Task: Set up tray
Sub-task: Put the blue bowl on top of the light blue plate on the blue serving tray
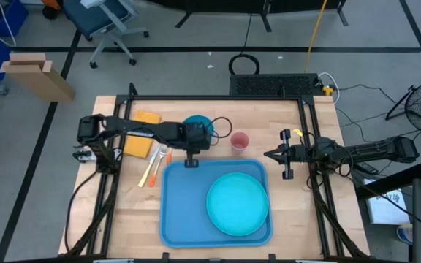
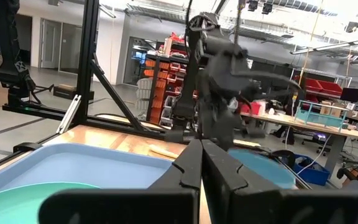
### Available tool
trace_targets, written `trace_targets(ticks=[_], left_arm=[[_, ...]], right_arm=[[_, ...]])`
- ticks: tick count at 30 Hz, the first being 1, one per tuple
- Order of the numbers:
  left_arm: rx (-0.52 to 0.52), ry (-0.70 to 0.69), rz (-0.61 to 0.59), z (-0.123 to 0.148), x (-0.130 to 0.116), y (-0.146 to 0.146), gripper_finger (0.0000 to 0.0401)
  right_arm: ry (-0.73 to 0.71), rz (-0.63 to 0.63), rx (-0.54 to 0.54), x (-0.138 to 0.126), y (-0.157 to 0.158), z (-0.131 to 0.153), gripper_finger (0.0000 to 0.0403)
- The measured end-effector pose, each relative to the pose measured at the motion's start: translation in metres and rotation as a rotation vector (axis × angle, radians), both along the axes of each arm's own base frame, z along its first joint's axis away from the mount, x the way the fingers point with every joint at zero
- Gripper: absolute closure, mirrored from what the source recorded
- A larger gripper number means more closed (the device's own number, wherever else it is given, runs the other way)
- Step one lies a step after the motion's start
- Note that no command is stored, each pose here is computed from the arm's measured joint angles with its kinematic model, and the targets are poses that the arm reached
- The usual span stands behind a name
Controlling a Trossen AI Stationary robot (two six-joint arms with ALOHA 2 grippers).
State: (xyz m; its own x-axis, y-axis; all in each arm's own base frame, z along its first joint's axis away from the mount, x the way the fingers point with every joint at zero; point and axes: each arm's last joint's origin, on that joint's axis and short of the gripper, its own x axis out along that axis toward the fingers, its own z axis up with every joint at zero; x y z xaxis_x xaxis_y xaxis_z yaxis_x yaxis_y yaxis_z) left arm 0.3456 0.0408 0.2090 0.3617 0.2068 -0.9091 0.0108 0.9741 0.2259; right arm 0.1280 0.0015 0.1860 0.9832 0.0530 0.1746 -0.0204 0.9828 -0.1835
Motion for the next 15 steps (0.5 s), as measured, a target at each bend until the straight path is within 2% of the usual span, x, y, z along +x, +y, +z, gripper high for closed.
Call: trace_targets(ticks=[3,6,10,15], left_arm=[[0.046,-0.024,0.005,0.024,0.003,-0.016,0.0393],[0.041,-0.056,-0.020,0.048,0.008,-0.037,0.0393],[0.035,-0.156,-0.107,0.077,0.020,-0.071,0.0393],[0.016,-0.228,-0.223,0.095,0.030,-0.119,0.0393]], right_arm=[[-0.001,-0.002,-0.010,0.000,0.000,0.000,0.0403],[-0.001,-0.002,-0.010,0.000,0.000,0.000,0.0403],[0.000,-0.004,-0.003,0.000,0.000,0.000,0.0403],[0.000,-0.003,0.009,0.000,0.000,0.000,0.0403]])
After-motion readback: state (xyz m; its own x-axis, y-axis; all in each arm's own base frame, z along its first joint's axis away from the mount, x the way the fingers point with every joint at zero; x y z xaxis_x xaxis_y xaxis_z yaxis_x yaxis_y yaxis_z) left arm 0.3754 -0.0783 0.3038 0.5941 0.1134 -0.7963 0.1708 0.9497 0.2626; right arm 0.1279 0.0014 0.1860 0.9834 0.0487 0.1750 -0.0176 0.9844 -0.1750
